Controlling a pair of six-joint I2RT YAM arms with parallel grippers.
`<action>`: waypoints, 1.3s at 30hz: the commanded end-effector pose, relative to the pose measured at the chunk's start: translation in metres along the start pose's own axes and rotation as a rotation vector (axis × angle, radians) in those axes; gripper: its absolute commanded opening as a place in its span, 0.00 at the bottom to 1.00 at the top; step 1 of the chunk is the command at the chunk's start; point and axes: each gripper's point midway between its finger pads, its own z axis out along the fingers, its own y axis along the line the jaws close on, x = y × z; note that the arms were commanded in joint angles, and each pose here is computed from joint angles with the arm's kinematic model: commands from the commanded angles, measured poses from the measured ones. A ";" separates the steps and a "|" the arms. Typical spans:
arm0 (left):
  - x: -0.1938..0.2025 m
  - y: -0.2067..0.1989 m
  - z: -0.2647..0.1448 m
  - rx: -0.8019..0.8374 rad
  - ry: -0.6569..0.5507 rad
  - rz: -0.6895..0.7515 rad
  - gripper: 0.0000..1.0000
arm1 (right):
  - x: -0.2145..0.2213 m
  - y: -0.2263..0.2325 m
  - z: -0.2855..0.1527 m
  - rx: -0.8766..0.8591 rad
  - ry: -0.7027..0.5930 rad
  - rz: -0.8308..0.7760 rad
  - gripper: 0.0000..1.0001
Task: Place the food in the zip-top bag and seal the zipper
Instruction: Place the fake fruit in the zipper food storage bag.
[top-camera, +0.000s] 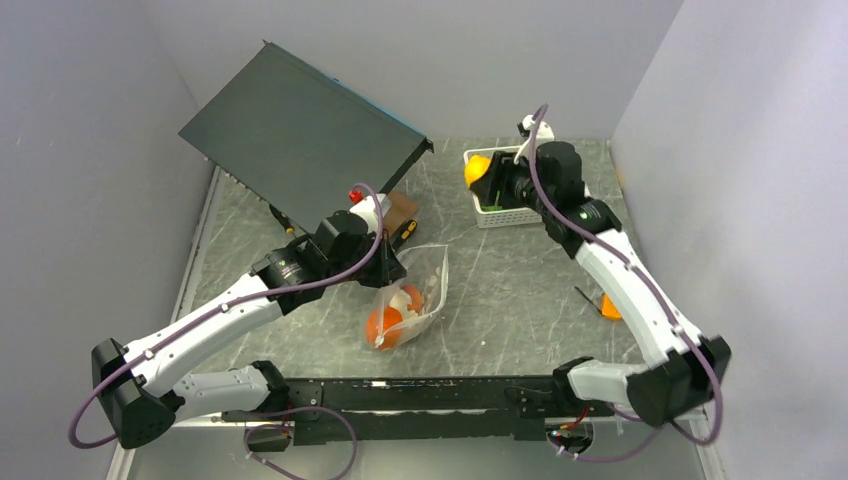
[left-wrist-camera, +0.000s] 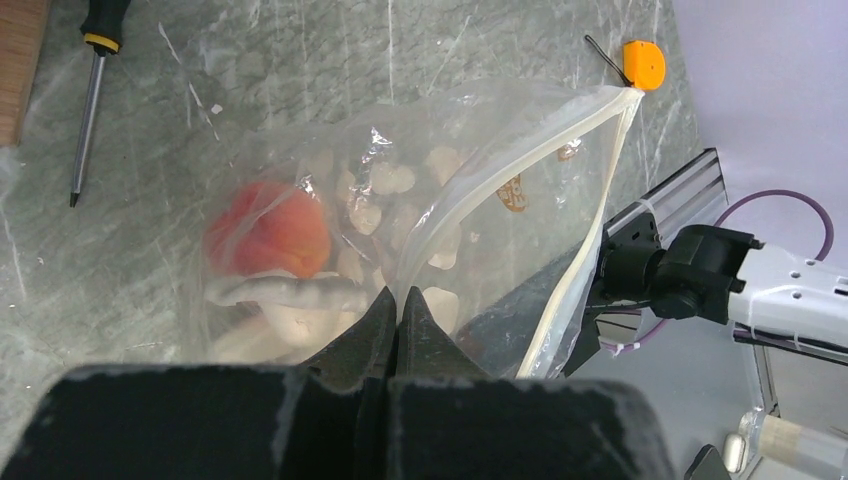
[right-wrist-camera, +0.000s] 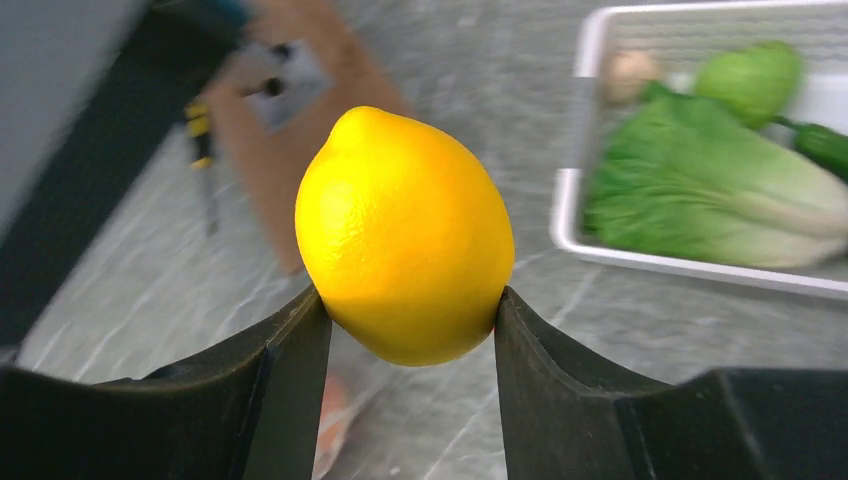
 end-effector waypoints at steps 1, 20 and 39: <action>-0.009 -0.004 -0.001 0.001 -0.036 -0.008 0.00 | -0.005 0.075 -0.058 -0.312 -0.054 -0.039 0.00; -0.017 -0.011 -0.008 0.011 -0.049 -0.017 0.00 | 0.105 0.185 -0.142 -0.761 0.079 -0.345 0.06; -0.019 -0.012 -0.014 0.015 -0.054 -0.020 0.00 | 0.112 0.170 -0.097 -0.483 0.077 -0.406 0.78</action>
